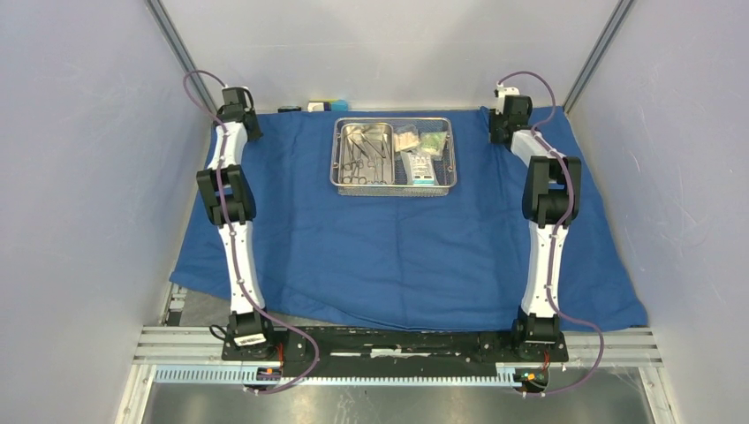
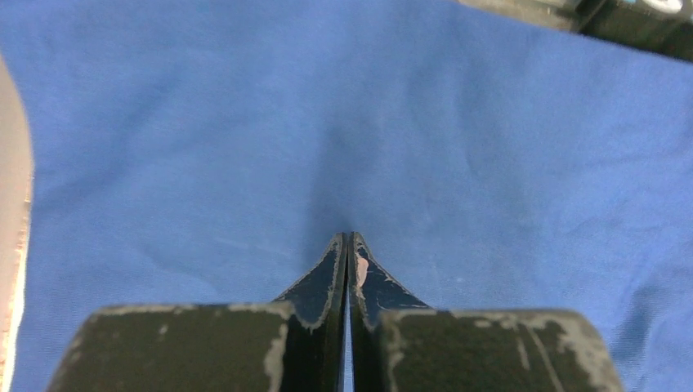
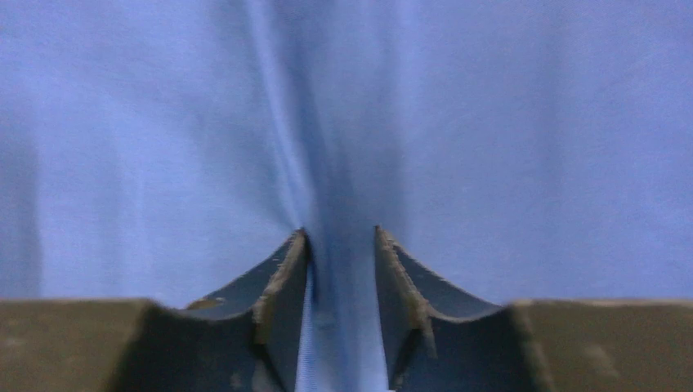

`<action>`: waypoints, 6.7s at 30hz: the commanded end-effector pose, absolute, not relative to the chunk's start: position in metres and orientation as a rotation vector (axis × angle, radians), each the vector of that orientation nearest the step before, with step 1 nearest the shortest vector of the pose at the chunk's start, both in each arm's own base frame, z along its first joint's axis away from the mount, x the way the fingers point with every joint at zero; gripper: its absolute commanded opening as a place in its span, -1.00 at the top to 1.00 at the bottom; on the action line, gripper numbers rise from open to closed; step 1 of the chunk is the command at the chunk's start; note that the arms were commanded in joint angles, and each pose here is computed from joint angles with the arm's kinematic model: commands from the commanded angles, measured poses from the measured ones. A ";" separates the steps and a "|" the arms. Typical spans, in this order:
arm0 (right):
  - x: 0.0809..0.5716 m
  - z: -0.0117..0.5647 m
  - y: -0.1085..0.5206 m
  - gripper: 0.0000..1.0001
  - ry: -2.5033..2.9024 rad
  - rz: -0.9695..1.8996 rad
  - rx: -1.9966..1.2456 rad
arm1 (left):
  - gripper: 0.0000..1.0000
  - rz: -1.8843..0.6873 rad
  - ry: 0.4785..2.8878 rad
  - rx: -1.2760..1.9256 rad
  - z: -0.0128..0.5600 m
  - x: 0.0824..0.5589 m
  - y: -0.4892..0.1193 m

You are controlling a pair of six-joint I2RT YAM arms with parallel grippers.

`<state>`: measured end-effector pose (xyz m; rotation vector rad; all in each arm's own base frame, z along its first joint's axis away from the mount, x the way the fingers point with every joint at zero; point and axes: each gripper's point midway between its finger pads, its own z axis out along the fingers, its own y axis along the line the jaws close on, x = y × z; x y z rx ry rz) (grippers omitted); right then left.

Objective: Open and lay out the surgical kit
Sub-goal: Smooth out the surgical kit at the center of the board.

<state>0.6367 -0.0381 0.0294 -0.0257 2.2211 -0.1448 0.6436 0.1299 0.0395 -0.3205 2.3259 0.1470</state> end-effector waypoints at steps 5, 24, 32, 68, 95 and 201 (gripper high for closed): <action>0.638 0.064 -0.065 -0.38 2.194 -0.169 -0.065 | 0.59 0.117 2.248 -0.271 0.097 0.637 0.131; 0.595 0.115 -0.059 -0.96 2.123 -0.135 -0.177 | -0.71 -0.081 2.337 -0.054 0.101 0.600 0.082; 0.582 0.096 -0.057 -0.99 2.175 -0.116 -0.198 | -0.75 0.088 2.512 0.025 0.048 0.596 0.107; 0.594 0.030 -0.144 -0.98 2.360 -0.531 0.027 | -0.56 0.376 2.780 0.235 -0.015 0.515 0.188; 0.552 0.060 -0.127 -0.98 2.270 -0.899 -0.161 | -0.56 0.321 2.789 0.099 -0.018 0.469 0.229; 0.487 0.166 -0.052 -0.95 1.947 -0.246 -0.288 | -1.00 0.154 2.220 0.097 0.171 0.495 0.176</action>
